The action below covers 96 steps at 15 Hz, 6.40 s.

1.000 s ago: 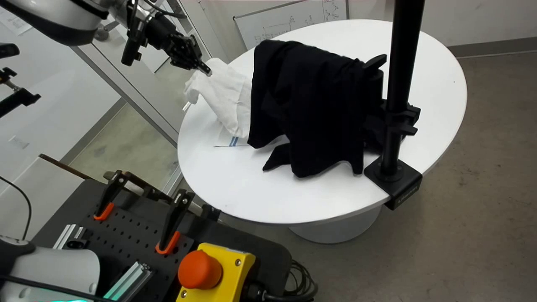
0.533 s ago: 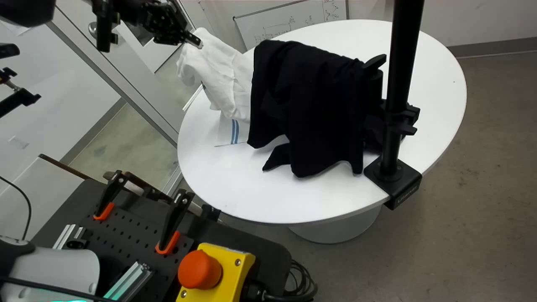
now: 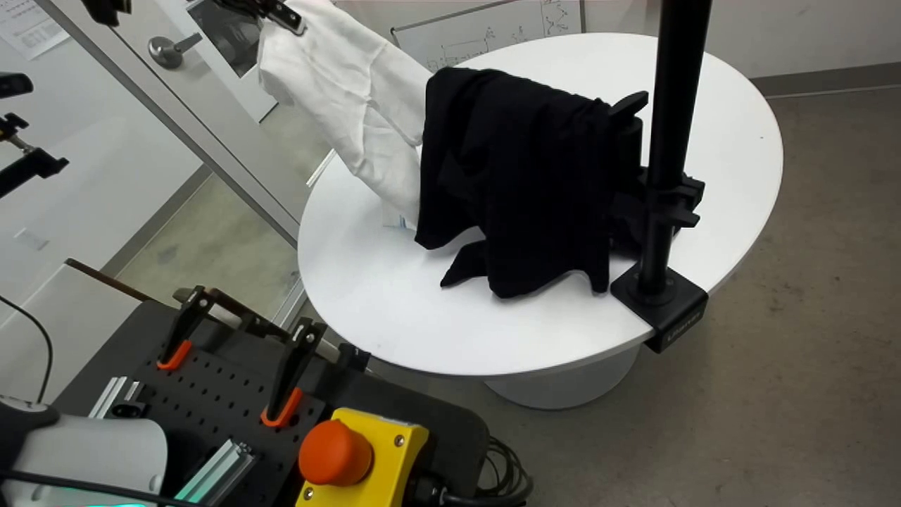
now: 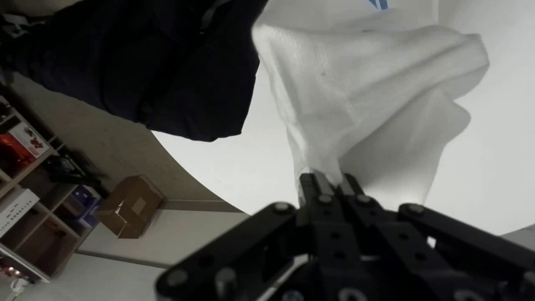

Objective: Hang the white cloth on top of the black cloth on the stand

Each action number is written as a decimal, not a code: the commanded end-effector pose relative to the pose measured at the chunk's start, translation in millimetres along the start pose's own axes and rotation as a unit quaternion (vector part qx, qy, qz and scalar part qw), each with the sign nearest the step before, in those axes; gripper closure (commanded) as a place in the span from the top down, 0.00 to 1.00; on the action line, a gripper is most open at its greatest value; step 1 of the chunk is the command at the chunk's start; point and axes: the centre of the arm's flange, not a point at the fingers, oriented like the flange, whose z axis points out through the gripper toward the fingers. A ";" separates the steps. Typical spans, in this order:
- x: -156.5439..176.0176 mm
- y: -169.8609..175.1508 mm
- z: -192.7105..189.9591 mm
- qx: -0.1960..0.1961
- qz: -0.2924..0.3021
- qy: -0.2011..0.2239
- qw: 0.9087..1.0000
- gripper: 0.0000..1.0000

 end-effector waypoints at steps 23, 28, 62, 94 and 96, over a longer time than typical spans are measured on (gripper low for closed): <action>171.4 206.5 -63.5 -0.165 0.427 0.013 0.889 0.01; 240.2 222.2 -66.1 -0.185 0.474 0.001 0.861 0.01; 122.9 116.3 91.0 -0.200 0.456 -0.072 0.864 0.01; -13.3 159.9 31.4 -0.237 0.303 -0.081 0.920 1.00; -9.8 154.3 31.6 -0.229 0.292 -0.080 0.925 1.00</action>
